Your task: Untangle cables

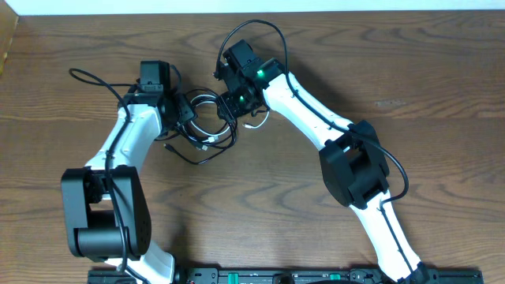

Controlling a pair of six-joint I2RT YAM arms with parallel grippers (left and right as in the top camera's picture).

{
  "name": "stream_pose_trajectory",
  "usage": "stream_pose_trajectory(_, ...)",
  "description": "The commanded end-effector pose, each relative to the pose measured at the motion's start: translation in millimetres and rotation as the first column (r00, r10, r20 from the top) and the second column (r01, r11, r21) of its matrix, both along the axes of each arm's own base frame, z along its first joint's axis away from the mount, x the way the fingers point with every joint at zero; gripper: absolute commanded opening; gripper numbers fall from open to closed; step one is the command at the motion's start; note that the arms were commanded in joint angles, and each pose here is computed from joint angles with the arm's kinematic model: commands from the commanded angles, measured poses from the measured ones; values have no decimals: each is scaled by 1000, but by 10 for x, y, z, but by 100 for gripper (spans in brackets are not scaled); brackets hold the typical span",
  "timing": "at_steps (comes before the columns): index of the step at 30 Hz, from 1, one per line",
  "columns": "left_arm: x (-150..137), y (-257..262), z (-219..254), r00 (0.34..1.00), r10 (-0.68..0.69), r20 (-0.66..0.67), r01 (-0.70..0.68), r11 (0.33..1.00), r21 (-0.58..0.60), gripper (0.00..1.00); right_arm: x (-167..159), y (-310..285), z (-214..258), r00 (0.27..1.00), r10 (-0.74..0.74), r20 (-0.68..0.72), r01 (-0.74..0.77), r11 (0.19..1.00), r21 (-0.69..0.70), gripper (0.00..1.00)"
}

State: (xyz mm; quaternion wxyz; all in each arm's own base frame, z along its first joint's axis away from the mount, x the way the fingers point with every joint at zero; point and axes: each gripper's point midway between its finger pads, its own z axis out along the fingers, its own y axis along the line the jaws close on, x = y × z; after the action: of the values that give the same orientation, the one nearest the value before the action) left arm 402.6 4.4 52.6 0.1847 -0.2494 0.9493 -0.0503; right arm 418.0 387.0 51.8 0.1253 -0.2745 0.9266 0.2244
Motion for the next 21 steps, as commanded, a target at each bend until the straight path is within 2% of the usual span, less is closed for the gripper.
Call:
stream_pose_trajectory(1,-49,151,-65,998,53,-25,-53,998,19,54,-88,-14,-71,999,5,-49,-5,1000,-4,59)
stream_pose_trajectory(6,-84,247,-75,995,91,-38,-91,996,15,47,-210,1,-94,996,20,-83,-21,1000,-18,56)
stream_pose_trajectory(8,-100,297,-80,992,117,-43,-117,993,9,42,-289,22,-108,995,31,-97,-34,999,-28,49)
stream_pose_trajectory(10,-112,336,-83,989,139,-47,-139,990,1,39,-375,36,-123,992,42,-115,-47,998,-42,26)
stream_pose_trajectory(14,-106,288,-81,990,129,-48,-131,990,-48,33,-416,118,77,990,121,-66,-122,992,-10,16)
stream_pose_trajectory(19,-104,266,-81,991,124,-48,-127,990,-58,33,-217,215,465,983,162,87,-166,985,43,16)
stream_pose_trajectory(21,-104,266,-81,991,124,-48,-127,990,-58,32,-104,268,534,975,166,147,-177,982,67,19)
